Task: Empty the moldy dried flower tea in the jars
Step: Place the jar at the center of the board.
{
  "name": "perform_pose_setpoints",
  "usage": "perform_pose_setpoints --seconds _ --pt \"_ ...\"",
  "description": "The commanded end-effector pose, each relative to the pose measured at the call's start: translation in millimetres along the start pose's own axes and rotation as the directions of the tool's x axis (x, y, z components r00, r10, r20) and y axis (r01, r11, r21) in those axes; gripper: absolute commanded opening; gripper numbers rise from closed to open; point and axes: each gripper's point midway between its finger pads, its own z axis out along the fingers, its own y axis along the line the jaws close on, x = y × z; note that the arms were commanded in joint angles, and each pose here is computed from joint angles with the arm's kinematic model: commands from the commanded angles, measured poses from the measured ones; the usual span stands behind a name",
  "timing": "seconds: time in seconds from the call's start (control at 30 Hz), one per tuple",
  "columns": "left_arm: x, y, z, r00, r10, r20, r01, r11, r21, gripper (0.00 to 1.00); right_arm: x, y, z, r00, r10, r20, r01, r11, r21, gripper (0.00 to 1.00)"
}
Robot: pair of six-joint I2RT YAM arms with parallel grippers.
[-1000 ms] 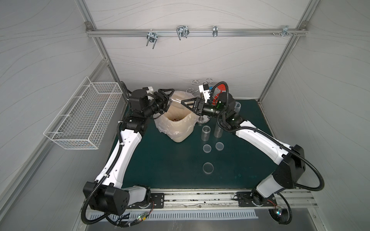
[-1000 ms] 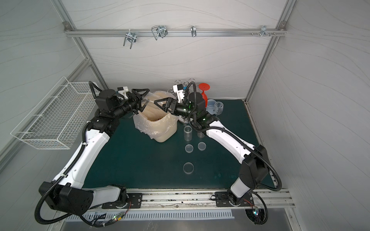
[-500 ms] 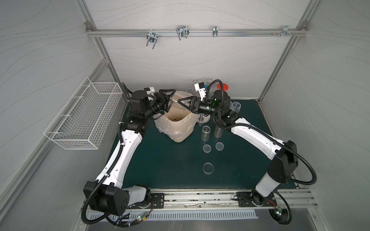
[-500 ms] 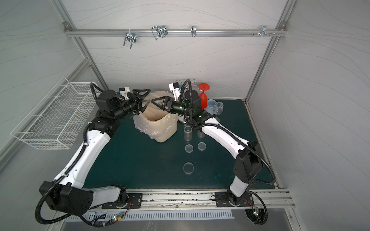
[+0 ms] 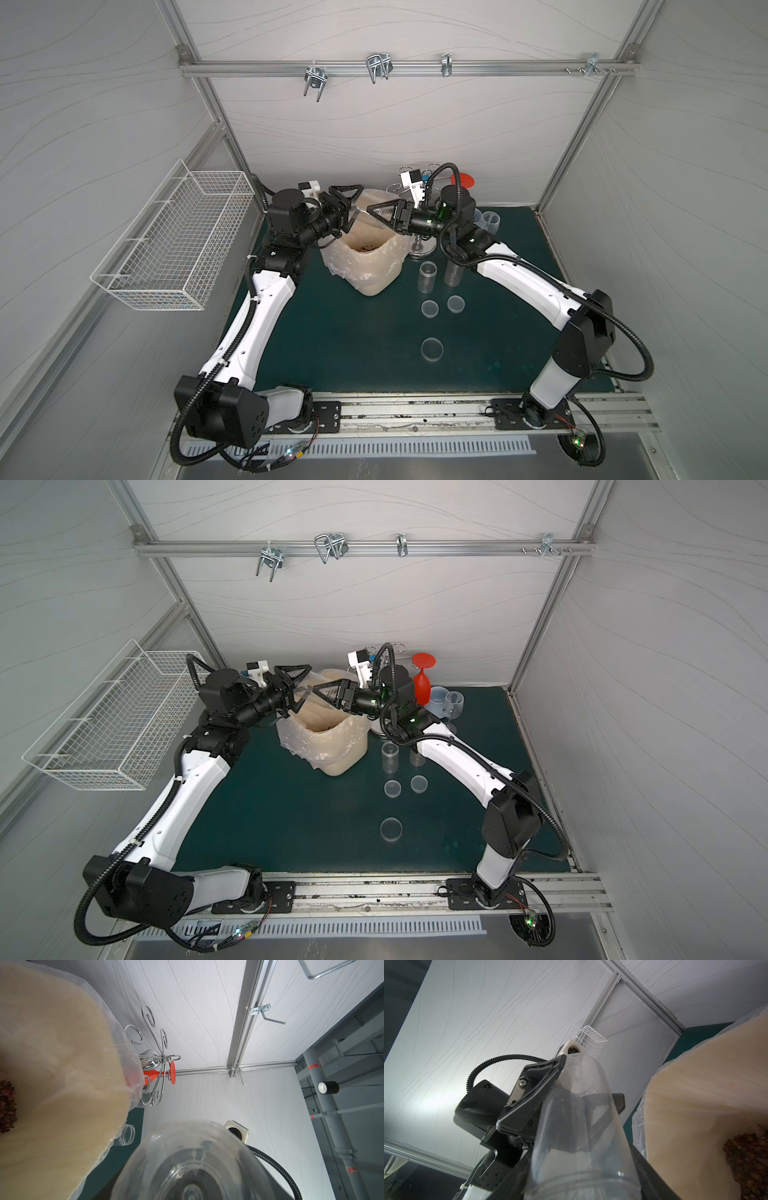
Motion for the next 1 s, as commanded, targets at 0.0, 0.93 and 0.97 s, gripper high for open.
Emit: perform_pose_setpoints --seconds 0.0,0.93,0.97 --pt "-0.5 -18.9 -4.2 0.997 0.071 0.009 -0.071 0.996 0.055 0.53 -5.6 25.5 -3.0 0.998 -0.057 0.015 0.058 0.998 -0.035 0.3" --pt "-19.7 -21.9 -74.0 0.708 0.706 0.018 -0.656 0.667 -0.352 0.99 10.5 48.5 -77.7 0.95 -0.312 -0.011 0.31 0.935 0.172 0.11" --pt "-21.5 -20.0 -78.0 0.692 0.722 0.014 -0.666 0.645 -0.375 0.99 13.8 48.8 -82.4 0.947 -0.322 -0.023 0.32 0.929 0.183 0.11"
